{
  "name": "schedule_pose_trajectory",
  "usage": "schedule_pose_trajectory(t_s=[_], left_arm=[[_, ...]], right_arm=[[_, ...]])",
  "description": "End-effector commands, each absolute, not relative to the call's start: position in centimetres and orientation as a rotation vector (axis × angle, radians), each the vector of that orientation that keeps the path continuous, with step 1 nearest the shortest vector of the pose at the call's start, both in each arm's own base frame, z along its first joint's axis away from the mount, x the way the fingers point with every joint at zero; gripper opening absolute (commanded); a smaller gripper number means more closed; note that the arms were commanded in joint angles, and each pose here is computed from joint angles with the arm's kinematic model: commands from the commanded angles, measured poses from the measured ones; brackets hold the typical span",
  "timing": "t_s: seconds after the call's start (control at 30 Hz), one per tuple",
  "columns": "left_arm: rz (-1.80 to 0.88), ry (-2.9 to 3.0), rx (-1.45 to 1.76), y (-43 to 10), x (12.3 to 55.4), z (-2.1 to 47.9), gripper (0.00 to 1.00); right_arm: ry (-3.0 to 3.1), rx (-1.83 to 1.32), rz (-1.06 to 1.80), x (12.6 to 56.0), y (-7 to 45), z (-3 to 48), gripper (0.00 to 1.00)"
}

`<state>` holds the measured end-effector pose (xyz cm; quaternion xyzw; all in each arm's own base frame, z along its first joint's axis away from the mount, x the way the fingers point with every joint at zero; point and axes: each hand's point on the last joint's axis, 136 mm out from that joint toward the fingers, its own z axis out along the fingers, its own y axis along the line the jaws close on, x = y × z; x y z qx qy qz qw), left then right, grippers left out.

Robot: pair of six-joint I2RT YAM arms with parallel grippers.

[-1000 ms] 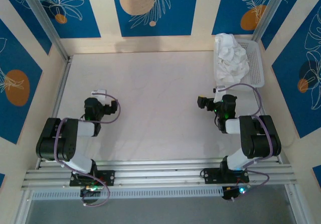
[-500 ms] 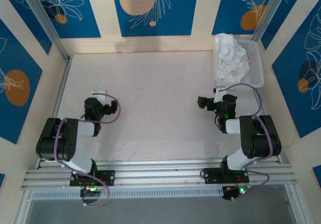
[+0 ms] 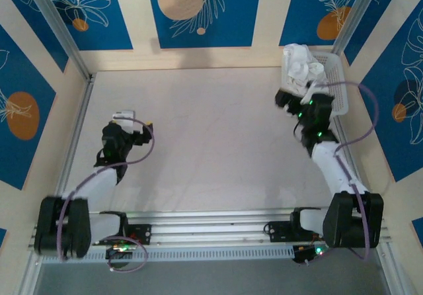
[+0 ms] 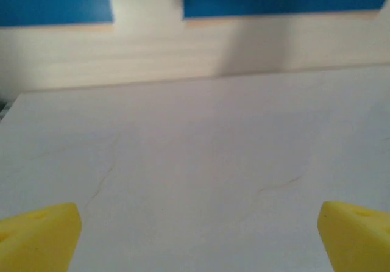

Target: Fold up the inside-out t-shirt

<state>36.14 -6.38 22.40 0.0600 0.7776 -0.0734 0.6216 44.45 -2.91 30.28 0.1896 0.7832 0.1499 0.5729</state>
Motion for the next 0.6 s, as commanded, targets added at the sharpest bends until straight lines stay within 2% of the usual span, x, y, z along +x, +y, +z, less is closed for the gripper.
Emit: schedule_pose_trajectory(t_s=[0.0,0.2,0.37,0.43,0.47,0.53,0.57], left_arm=[[-0.351,1.874,0.195,-10.6,33.7,24.1,0.99],[-0.539,1.913,0.256,-14.6,30.0,26.0,0.99],[-0.545,1.993,0.255,-14.5,28.6,24.2,0.99],[-0.527,2.0,0.259,-14.3,28.5,23.9,0.99],[-0.519,2.004,0.257,-14.2,28.4,23.7,0.99],[-0.505,2.015,0.254,-14.0,28.3,23.6,0.99],[-0.499,2.018,0.256,-13.9,28.3,23.7,0.99]], right_arm=[[2.122,0.765,0.37,45.5,-5.0,22.3,0.98],[2.177,1.025,0.326,52.7,-10.3,17.9,1.0],[2.312,1.043,0.338,57.9,-11.0,13.1,0.99],[2.361,1.032,0.368,59.2,-10.8,11.6,0.9],[2.381,1.036,0.368,59.7,-10.9,11.1,0.82],[2.4,1.021,0.38,60.5,-10.8,10.6,0.58],[2.403,1.005,0.392,60.8,-10.8,10.7,0.41]])
